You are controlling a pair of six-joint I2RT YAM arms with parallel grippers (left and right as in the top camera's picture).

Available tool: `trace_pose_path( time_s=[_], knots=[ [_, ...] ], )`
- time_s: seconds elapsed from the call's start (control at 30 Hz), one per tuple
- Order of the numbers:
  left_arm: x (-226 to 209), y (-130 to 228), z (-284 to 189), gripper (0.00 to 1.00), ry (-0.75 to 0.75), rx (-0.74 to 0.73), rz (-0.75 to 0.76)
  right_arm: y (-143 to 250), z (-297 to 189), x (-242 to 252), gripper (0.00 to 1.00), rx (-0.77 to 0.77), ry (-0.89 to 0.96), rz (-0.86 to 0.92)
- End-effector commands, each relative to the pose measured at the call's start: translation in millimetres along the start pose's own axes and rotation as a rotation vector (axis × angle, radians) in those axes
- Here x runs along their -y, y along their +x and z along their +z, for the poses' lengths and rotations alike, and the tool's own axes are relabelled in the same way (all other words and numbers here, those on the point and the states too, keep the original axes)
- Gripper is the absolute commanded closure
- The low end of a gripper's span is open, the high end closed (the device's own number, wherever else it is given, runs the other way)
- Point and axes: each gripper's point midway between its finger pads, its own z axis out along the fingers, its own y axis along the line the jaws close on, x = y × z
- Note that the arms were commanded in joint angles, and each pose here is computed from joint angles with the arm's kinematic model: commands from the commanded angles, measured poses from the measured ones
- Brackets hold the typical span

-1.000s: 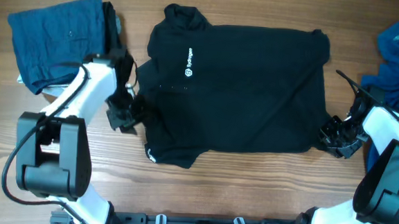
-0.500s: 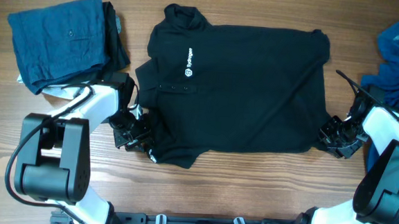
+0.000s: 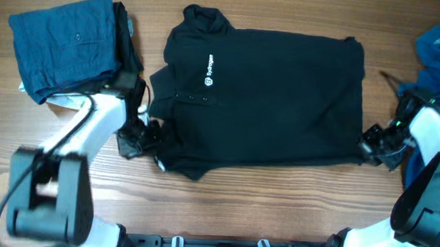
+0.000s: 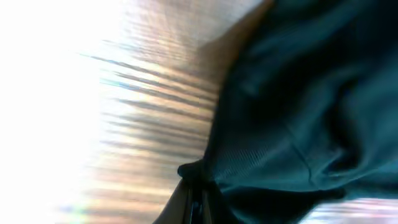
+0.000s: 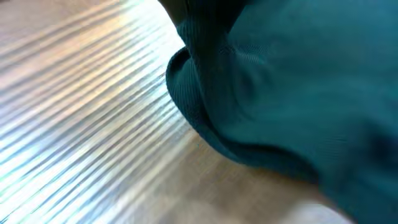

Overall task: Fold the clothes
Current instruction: 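Move both grippers to the polo's lower hem corners and grasp them, then lift the hem with both grippers and fold it upward toward the collar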

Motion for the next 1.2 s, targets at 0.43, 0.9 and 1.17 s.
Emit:
trace_pose_path(
  time_s=[0.43, 0.9, 1.17],
  knots=[
    [-5, -12, -74, 0.96, -0.04, 0.236, -0.089, -25, -39, 14, 0.96, 0.039, -0.004, 0.014],
    [-1, -11, -114, 0.96, -0.05, 0.282, -0.087, -22, -46, 16, 0.96, 0.025, 0.003, -0.026],
    [-4, -9, -113, 0.96, -0.06, 0.277, -0.107, -19, -46, 20, 0.96, 0.013, 0.027, -0.027]
  ],
)
